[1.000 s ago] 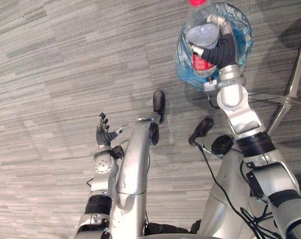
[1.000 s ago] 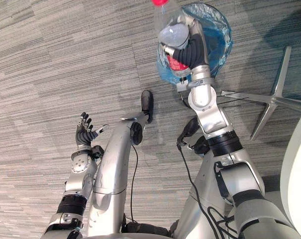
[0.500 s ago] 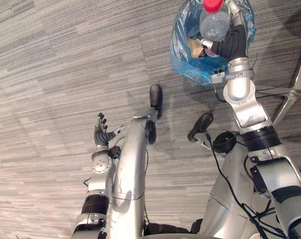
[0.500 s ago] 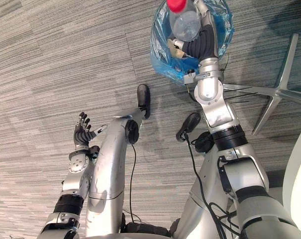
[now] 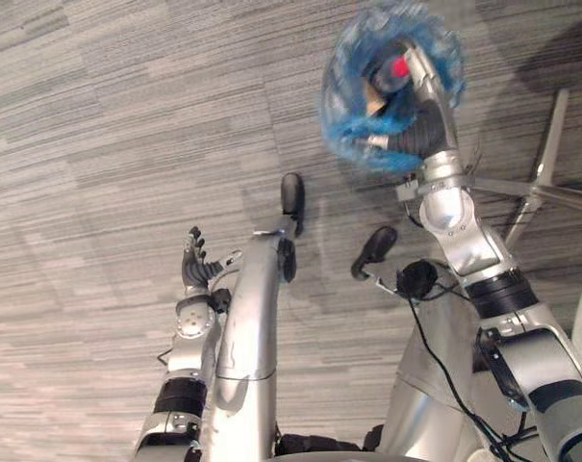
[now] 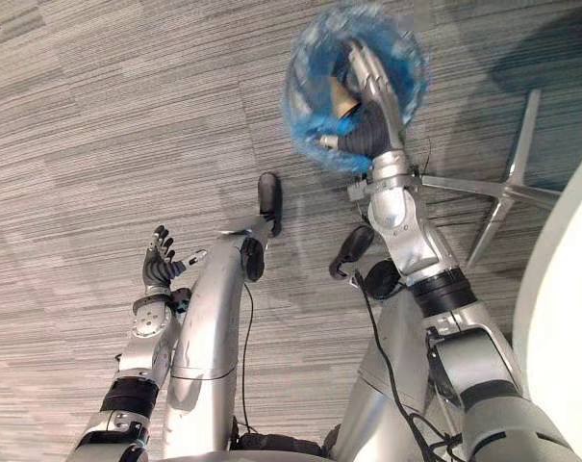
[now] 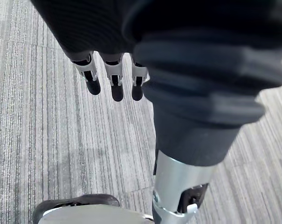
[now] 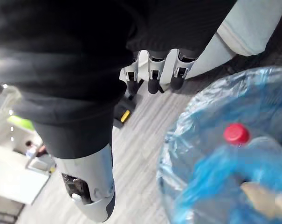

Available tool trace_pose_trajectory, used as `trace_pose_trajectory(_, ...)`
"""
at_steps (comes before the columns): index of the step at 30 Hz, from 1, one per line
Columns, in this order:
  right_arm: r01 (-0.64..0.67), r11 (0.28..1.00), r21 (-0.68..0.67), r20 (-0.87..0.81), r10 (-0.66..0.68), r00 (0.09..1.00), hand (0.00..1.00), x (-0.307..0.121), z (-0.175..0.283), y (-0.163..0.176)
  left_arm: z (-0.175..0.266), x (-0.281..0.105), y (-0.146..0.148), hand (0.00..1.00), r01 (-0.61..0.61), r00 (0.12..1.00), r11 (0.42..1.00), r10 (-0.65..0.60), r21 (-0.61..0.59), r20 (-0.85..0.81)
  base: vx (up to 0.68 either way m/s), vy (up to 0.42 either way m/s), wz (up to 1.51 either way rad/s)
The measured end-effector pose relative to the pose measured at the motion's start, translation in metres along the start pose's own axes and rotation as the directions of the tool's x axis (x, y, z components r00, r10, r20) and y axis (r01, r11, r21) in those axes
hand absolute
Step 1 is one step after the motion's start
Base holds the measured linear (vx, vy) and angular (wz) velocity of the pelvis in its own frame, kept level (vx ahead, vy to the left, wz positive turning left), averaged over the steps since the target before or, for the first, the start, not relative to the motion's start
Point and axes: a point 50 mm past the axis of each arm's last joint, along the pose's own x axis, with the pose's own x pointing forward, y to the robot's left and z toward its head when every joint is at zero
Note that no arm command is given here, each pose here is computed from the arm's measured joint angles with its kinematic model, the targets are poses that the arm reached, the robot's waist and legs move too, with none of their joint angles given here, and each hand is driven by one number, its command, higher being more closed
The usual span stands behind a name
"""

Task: Gather rubbish on tea table into small bin, then transfer packed bag to large trash can.

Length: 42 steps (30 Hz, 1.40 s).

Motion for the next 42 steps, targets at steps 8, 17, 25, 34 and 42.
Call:
trace_pose_trajectory(8, -0.155, 0.966, -0.208, -0.198, 0.114, 0.974, 1.00, 0.007, -0.038, 0.021, -0.002, 0.001, 0.003, 0.00, -0.025, 1.000, 1.000, 0.025, 0.009, -0.006, -0.06, 0.022, 0.08)
trace_pose_trajectory(17, -0.237, 0.942, -0.236, -0.267, 0.171, 0.948, 1.00, 0.016, -0.043, 0.031, -0.001, 0.000, 0.001, 0.00, -0.022, 1.000, 1.000, 0.022, -0.004, 0.003, -0.06, 0.021, 0.06)
trace_pose_trajectory(25, -0.172, 0.972, -0.161, -0.205, 0.137, 0.969, 1.00, 0.014, -0.027, 0.030, -0.003, -0.001, -0.003, 0.00, -0.018, 1.000, 1.000, 0.018, -0.018, -0.003, -0.07, 0.029, 0.00)
trace_pose_trajectory(34, 0.012, 0.998, 0.066, -0.122, -0.004, 0.993, 1.00, 0.004, -0.001, 0.013, -0.004, -0.001, -0.002, 0.00, -0.018, 1.000, 1.000, 0.018, -0.009, -0.020, -0.09, 0.022, -0.04)
trace_pose_trajectory(42, -0.003, 0.963, 0.269, -0.175, 0.052, 0.983, 1.00, -0.033, 0.006, 0.039, -0.014, -0.010, -0.011, 0.00, 0.025, 0.998, 1.000, -0.026, -0.017, -0.062, -0.04, -0.013, 0.05)
